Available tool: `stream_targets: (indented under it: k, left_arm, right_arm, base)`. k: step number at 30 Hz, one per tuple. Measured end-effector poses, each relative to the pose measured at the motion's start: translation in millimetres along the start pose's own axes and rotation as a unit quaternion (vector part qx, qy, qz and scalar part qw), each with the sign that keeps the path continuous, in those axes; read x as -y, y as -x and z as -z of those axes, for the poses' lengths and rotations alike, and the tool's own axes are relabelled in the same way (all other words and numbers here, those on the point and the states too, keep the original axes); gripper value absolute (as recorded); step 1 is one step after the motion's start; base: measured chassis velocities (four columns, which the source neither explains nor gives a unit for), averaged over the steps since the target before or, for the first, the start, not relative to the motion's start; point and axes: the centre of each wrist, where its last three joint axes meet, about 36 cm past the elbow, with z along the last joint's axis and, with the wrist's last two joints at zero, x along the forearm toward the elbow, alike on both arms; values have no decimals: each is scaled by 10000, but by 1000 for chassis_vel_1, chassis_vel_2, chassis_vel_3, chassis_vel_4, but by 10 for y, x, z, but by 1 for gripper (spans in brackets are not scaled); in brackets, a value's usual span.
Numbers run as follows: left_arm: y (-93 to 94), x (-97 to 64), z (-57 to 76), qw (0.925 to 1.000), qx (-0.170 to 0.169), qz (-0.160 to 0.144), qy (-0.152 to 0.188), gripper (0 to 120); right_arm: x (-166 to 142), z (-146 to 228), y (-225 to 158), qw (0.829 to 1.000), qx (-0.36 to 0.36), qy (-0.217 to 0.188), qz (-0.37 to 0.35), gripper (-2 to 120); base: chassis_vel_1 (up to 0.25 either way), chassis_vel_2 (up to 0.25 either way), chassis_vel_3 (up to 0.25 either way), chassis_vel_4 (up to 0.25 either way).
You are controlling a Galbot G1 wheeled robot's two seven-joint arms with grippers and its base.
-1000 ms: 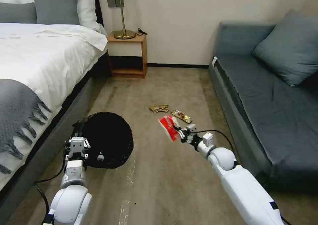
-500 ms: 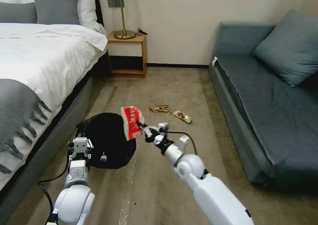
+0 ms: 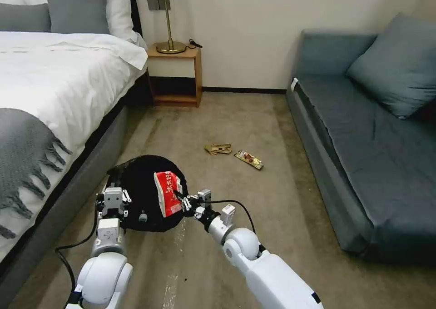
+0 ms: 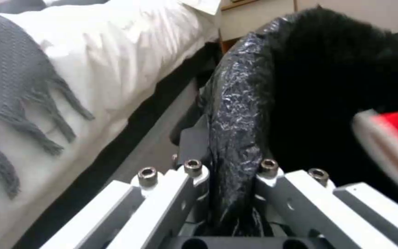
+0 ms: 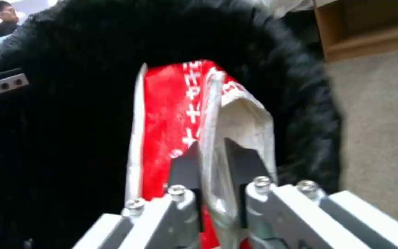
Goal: Pick up the trash bin, then pick up the garbage on the floor and place it into the trash bin.
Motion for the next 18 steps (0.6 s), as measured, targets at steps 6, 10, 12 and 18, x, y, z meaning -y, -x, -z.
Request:
stream_targets:
  k: [6, 10, 12, 18]
  left_arm:
    - [9, -4, -19, 10000, 11, -43, 34, 5]
    - [22, -17, -41, 10000, 3, -29, 62, 5]
    - [29, -27, -58, 10000, -3, -15, 75, 5]
    - [82, -123, -86, 9998, 28, 86, 166, 5]
  right_arm:
    - [-9, 36, 0, 10000, 19, -45, 28, 39]
    - [-19, 104, -6, 9999, 98, -65, 28, 52]
    - [-17, 166, -10, 9998, 175, -75, 1, 62]
    - [117, 374, -73, 9986, 353, -107, -381, 84]
  base:
    - [0, 0, 0, 0]
    - [0, 0, 0, 0]
    - [0, 0, 0, 0]
    - [0, 0, 0, 0]
